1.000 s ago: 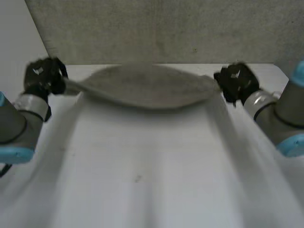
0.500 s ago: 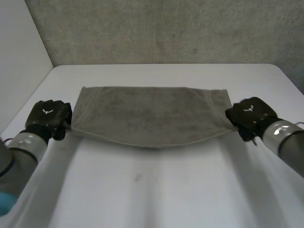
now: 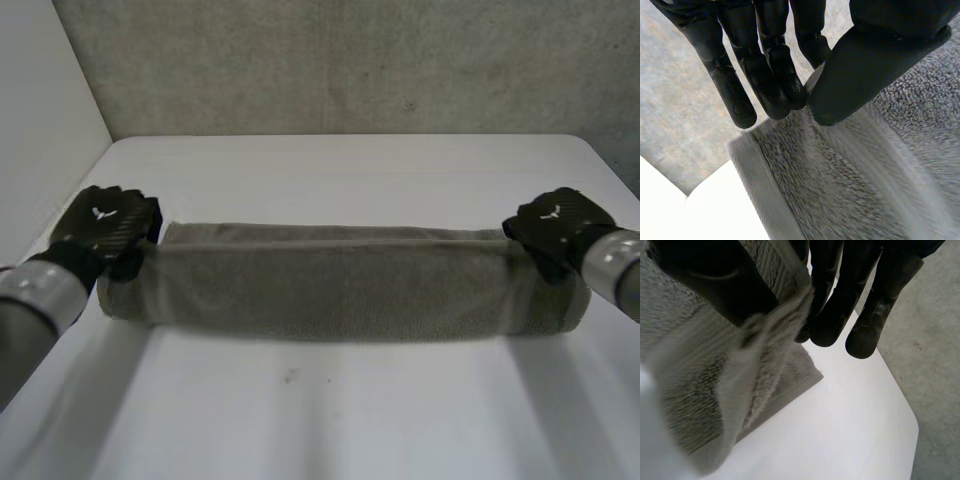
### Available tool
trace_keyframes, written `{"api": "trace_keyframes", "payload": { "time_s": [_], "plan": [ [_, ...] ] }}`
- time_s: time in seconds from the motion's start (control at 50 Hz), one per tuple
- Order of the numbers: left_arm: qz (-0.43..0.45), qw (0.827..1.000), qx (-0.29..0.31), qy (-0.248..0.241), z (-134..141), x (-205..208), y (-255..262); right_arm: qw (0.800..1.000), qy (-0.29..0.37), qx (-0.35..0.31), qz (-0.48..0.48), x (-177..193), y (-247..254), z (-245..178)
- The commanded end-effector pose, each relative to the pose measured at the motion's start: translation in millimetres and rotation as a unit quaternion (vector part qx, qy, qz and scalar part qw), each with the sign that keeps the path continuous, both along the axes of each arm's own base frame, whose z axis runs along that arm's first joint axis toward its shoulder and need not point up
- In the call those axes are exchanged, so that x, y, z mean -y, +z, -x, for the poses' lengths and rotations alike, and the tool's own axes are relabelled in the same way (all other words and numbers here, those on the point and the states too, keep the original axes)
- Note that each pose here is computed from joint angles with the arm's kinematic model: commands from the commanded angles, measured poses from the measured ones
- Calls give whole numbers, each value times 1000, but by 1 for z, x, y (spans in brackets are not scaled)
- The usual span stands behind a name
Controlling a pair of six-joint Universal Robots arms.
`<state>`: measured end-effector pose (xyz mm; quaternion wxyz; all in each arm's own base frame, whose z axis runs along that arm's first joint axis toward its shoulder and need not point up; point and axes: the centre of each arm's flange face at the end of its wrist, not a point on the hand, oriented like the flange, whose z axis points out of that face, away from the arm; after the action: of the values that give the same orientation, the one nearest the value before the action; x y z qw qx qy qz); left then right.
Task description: Fold the towel.
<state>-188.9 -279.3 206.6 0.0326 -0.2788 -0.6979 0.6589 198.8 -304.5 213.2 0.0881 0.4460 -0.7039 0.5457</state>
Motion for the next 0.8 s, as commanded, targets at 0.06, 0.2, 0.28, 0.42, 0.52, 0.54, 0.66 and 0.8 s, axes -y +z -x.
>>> {"api": "trace_keyframes", "payload": {
  "time_s": [0.06, 0.2, 0.28, 0.42, 0.52, 0.54, 0.66, 0.8],
  "plan": [
    [8, 1000, 2, -19, 32, 79, -34, 1000, -16, -14, 13, 67, -47, -31],
    [21, 1000, 2, -11, 48, 123, -54, 999, -18, -5, 47, 97, -63, -46],
    [2, 1000, 6, -11, 54, 142, -70, 998, -19, -2, 65, 110, -70, -50],
    [-32, 999, 16, -12, 62, 147, -83, 997, -8, 2, 77, 122, -82, -59],
    [-26, 999, 28, 4, 60, 148, -81, 994, -14, 17, 109, 127, -63, -63],
    [-22, 999, 29, 11, 59, 149, -78, 993, -16, 29, 117, 128, -52, -63],
    [0, 999, 20, 36, 54, 146, -45, 987, -36, 97, 125, 123, -13, -58],
    [-3, 999, 11, 39, 47, 116, -17, 984, -62, 153, 67, 81, 14, -39]
  ]
}}
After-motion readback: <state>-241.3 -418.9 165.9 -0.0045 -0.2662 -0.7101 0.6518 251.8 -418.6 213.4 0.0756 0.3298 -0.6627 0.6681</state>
